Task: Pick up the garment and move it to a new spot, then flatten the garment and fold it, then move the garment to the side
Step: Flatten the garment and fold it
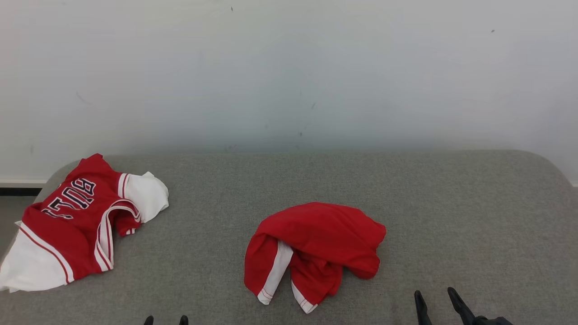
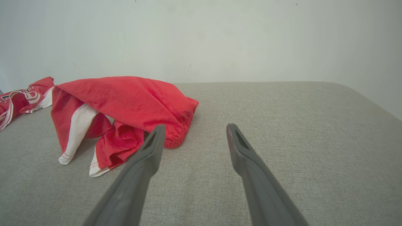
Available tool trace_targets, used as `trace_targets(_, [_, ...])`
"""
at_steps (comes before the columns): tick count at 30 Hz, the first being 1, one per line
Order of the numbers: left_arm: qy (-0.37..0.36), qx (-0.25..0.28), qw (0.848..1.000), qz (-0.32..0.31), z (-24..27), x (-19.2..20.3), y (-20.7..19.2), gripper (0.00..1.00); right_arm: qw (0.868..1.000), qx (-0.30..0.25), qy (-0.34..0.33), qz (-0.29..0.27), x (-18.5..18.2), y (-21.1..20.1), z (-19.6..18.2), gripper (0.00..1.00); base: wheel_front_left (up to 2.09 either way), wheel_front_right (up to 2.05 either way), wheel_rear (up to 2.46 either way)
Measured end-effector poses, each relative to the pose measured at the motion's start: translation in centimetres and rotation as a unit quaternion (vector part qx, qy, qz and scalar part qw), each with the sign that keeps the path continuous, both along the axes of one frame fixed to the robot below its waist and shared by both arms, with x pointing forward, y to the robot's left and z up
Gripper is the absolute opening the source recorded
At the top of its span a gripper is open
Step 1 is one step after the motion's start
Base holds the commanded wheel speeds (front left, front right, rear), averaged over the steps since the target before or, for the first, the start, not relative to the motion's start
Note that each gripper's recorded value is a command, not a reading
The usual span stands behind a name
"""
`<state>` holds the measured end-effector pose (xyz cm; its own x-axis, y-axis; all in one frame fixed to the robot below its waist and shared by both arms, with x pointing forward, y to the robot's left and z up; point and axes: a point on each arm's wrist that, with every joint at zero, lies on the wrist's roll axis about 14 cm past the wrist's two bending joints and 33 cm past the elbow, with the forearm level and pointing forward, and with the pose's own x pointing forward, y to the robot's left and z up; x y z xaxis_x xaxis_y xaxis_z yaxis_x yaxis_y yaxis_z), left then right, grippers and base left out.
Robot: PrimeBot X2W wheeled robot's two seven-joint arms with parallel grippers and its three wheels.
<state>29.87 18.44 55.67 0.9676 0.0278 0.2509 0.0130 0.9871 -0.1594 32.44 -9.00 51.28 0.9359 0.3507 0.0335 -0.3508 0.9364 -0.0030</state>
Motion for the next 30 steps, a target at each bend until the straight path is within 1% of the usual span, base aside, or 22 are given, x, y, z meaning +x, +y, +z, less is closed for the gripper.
trace_targets(17, [0.007, 0.003, 1.000, -0.005, -0.5, 0.0, -0.6, 1.00, 1.000, -0.009, 0.002, 0.004, 0.4, 0.3, 0.1, 1.00, 0.00, 0.00, 0.00])
trace_targets(18, [0.007, 0.007, 1.000, -0.003, -0.5, -0.1, -0.5, 1.00, 1.000, -0.015, 0.010, 0.014, 0.5, 0.9, -0.2, 1.00, 0.00, 0.00, 0.00])
trace_targets(19, [0.008, 0.007, 1.000, -0.005, -0.6, -0.1, -0.5, 1.00, 0.999, -0.035, 0.023, 0.031, 1.2, 1.7, -0.5, 1.00, 0.00, 0.00, 0.00])
trace_targets(20, [0.009, 0.008, 1.000, -0.004, -0.7, -0.1, -0.5, 1.00, 0.998, -0.044, 0.025, 0.038, 1.6, 1.9, -0.5, 1.00, 0.00, 0.00, 0.00])
trace_targets(21, [0.011, 0.007, 1.000, -0.008, -0.8, -0.1, -0.7, 1.00, 0.996, -0.065, 0.040, 0.047, 2.6, 2.1, -1.0, 1.00, 0.00, 0.00, 0.00])
trace_targets(23, [0.011, 0.007, 1.000, -0.012, -0.8, 0.1, -0.8, 1.00, 0.993, -0.083, 0.059, 0.052, 3.7, 1.9, -1.7, 1.00, 0.00, 0.00, 0.00])
trace_targets(25, [0.013, 0.005, 1.000, -0.013, -0.9, 0.3, -0.8, 1.00, 0.985, -0.121, 0.102, 0.069, 6.0, 2.0, -3.8, 1.00, 0.00, 0.00, 0.00])
trace_targets(26, [0.015, 0.005, 1.000, -0.011, -1.0, 0.3, -0.7, 1.00, 0.984, -0.124, 0.108, 0.073, 6.4, 2.2, -4.3, 1.00, 0.00, 0.00, 0.00])
trace_targets(27, [0.020, 0.004, 1.000, -0.002, -1.3, 0.3, -0.2, 1.00, 0.978, -0.140, 0.124, 0.092, 7.6, 3.1, -5.6, 1.00, 0.00, 0.00, 0.00])
trace_targets(30, [0.026, 0.004, 1.000, 0.009, -1.5, 0.2, 0.4, 1.00, 0.972, -0.153, 0.138, 0.116, 8.2, 4.6, -7.0, 1.00, 0.00, 0.00, 0.00])
